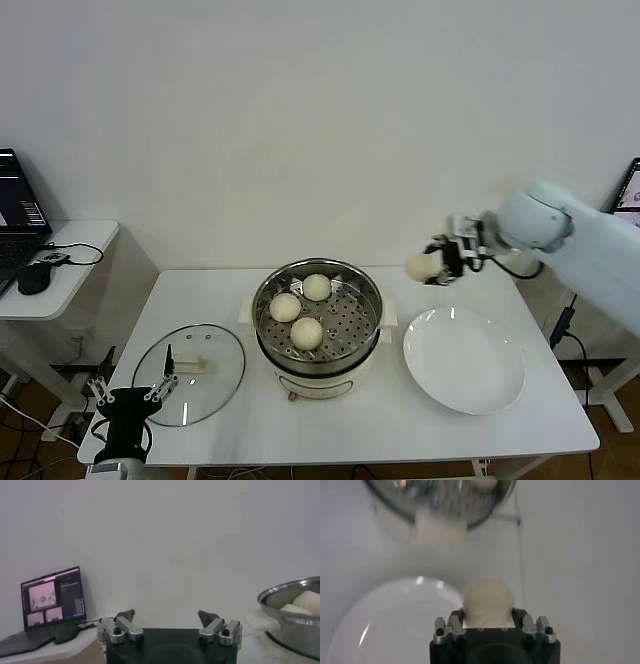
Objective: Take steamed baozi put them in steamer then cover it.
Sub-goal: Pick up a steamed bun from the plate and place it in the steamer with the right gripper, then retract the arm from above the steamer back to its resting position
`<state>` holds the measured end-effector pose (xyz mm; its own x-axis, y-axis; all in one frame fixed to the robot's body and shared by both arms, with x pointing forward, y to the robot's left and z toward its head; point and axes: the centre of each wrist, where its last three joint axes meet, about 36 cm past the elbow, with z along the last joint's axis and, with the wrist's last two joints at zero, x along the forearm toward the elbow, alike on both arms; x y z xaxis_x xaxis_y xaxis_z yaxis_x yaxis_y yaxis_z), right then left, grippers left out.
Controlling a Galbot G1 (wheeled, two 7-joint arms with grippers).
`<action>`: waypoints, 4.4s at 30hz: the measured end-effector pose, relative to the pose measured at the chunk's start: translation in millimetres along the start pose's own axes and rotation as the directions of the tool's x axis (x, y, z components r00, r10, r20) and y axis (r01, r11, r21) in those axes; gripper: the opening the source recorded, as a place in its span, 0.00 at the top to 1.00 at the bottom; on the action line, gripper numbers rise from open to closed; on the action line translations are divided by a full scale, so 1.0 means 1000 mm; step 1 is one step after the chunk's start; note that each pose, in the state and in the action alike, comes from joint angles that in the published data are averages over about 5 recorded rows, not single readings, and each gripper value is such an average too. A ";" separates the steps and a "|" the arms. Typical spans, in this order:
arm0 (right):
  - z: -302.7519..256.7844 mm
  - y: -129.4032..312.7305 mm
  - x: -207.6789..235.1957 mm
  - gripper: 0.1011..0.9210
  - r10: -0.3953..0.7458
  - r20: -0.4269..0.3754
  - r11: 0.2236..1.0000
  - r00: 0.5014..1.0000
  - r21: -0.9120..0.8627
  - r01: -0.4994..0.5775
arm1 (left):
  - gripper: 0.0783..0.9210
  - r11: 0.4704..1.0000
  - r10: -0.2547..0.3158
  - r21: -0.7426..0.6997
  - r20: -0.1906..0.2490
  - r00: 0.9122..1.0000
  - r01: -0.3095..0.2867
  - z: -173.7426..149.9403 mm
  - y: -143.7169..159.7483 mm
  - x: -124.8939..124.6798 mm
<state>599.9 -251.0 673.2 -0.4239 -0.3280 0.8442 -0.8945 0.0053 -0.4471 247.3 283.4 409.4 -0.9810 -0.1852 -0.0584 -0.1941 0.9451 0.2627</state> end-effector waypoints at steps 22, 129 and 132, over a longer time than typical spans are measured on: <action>-0.096 0.028 -0.107 0.38 -0.083 -0.038 0.997 0.996 -0.014 0.082 | 0.12 0.999 -0.036 0.002 0.003 0.999 0.036 -0.001 0.009 0.001; 0.151 0.465 -0.087 0.12 0.855 -0.279 0.023 0.438 -0.823 -0.568 | 0.12 0.140 0.363 -0.964 -0.162 0.918 -0.226 0.134 0.063 -0.107; 0.151 0.469 -0.086 0.12 0.850 -0.285 0.024 0.442 -0.819 -0.573 | 0.12 0.130 0.357 -0.965 -0.167 0.919 -0.226 0.136 0.064 -0.117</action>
<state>238.7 -363.0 345.9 -0.9887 0.1286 0.0774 0.1054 0.9620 -0.2521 350.9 402.4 302.1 -0.9719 0.1224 0.2010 0.1902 -0.0949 0.9771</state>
